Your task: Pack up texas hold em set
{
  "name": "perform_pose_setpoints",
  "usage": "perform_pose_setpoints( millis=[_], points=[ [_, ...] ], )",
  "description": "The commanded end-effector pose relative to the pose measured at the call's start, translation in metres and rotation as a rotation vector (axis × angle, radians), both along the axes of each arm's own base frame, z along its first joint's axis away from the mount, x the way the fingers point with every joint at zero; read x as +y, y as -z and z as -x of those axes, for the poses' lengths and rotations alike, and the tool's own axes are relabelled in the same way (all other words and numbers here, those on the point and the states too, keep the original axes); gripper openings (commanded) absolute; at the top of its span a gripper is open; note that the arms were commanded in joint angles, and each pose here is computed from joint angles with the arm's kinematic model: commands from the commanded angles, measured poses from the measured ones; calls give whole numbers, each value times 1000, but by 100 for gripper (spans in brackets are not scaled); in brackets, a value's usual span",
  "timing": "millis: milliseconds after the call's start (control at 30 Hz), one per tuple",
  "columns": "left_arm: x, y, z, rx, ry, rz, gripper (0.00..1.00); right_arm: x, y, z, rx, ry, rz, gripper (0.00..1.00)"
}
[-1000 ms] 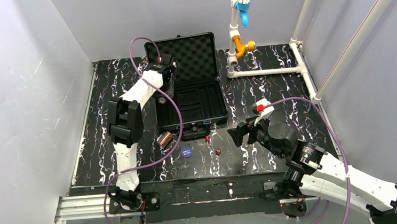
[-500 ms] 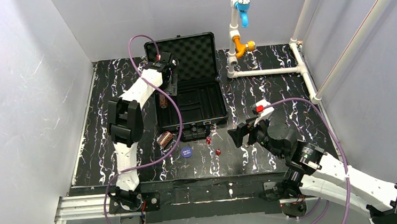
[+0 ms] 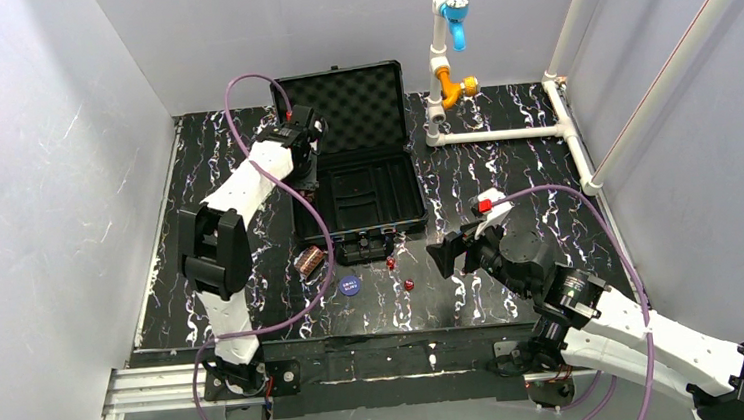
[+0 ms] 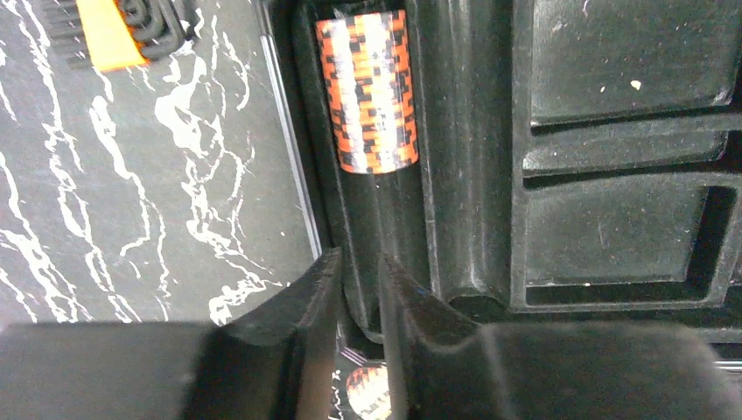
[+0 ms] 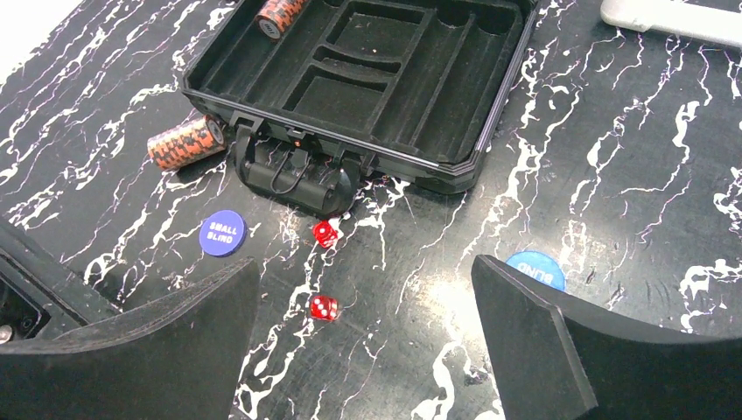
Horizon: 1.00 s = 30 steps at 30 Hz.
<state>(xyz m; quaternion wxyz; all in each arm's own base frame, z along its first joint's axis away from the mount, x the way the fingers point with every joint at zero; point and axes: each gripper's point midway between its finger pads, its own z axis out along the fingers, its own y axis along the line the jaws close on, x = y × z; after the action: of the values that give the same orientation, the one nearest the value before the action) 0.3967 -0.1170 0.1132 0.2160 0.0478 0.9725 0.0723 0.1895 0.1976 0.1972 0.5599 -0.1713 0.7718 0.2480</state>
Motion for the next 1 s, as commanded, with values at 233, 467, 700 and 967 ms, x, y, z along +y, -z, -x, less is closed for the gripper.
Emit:
perform_pose_setpoints(
  millis=[233,467,700,967],
  points=[
    [-3,26,18,83,-29,15,12,4,-15,-1,-29,-6,-56,98],
    [0,45,9,98,-45,-32,12,2,-17,0,-29,1,-65,98],
    [3,55,-2,79,-62,-62,12,2,-16,0,-27,1,-62,98],
    [6,53,-22,14,-88,-86,11,2,-15,-1,-29,2,-58,98]
  ],
)
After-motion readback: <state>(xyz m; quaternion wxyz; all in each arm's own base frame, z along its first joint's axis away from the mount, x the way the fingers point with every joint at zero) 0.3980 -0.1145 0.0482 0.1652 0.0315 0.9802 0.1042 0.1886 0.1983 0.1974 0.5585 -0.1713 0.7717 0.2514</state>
